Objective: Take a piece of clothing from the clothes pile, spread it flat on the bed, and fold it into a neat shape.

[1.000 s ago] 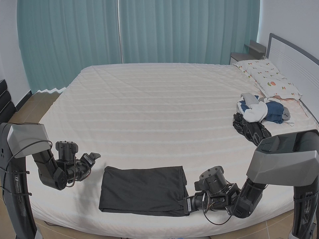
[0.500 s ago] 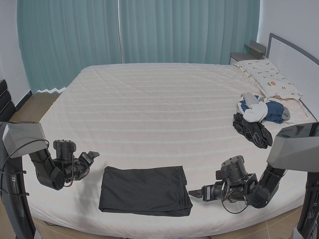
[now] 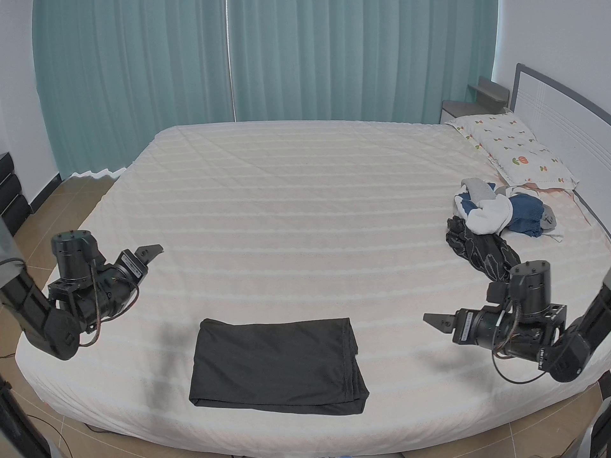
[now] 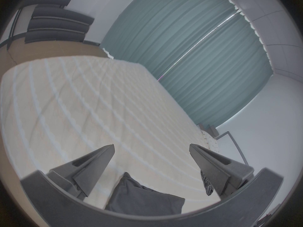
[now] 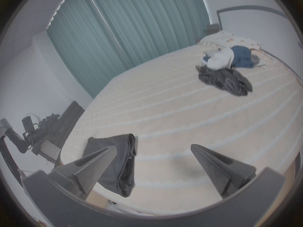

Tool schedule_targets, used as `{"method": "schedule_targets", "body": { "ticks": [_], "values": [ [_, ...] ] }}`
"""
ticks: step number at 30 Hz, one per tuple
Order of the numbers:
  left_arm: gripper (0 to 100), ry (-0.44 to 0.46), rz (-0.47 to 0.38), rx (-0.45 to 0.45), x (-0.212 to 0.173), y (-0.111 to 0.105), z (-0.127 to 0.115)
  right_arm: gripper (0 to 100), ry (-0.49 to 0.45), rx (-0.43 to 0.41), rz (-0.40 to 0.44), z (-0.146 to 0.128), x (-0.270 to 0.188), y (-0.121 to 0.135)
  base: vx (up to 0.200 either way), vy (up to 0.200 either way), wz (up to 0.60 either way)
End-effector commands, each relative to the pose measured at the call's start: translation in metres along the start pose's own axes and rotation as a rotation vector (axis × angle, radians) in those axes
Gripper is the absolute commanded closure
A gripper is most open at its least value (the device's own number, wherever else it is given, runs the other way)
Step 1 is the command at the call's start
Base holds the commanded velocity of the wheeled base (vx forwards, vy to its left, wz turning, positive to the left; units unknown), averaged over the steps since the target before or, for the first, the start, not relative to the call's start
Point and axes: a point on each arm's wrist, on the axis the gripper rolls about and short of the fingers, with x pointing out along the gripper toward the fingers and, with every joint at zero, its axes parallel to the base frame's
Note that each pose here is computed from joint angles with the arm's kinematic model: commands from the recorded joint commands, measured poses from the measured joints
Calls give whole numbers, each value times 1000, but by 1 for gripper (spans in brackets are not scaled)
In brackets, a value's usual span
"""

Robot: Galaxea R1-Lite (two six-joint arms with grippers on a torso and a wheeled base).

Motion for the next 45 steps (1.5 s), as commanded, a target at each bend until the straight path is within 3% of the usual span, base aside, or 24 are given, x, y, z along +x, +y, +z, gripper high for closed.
{"method": "schedule_targets", "body": {
  "ticks": [1, 6, 10, 14, 19, 28, 34, 40, 45],
  "values": [
    [0, -154, -126, 104, -82, -26, 18, 0, -202, 2, 49, 15, -73, 1, 0, 0, 0],
    [0, -256, -133, 215, -114, -30, 21, 0, -315, -17, 50, 17, -106, 1, 0, 0, 0],
    [0, -337, -146, 312, -155, -26, 13, 0, -428, -115, 2, 4, -143, -5, 0, 0, 0],
    [0, -380, -156, 405, -184, -24, 7, 0, -485, -222, -30, -10, -169, -13, 0, 0, 0],
    [0, -418, -179, 476, -224, -18, -5, 0, -535, -333, -130, -33, -199, -28, 0, 0, 0],
    [0, -459, -146, 635, -280, 7, -35, 0, -584, -345, -272, -66, -234, -39, 0, 0, 0],
    [0, -569, -151, 790, -308, 28, -58, 0, -608, -422, -313, -94, -259, -41, 0, 0, 0],
    [0, -614, -108, 861, -314, 43, -73, 0, -601, -445, -372, -110, -274, -39, 0, 0, 0],
    [0, -645, -93, 933, -311, 53, -81, 0, -601, -444, -371, -117, -270, -41, 0, 0, 0]
  ]
}}
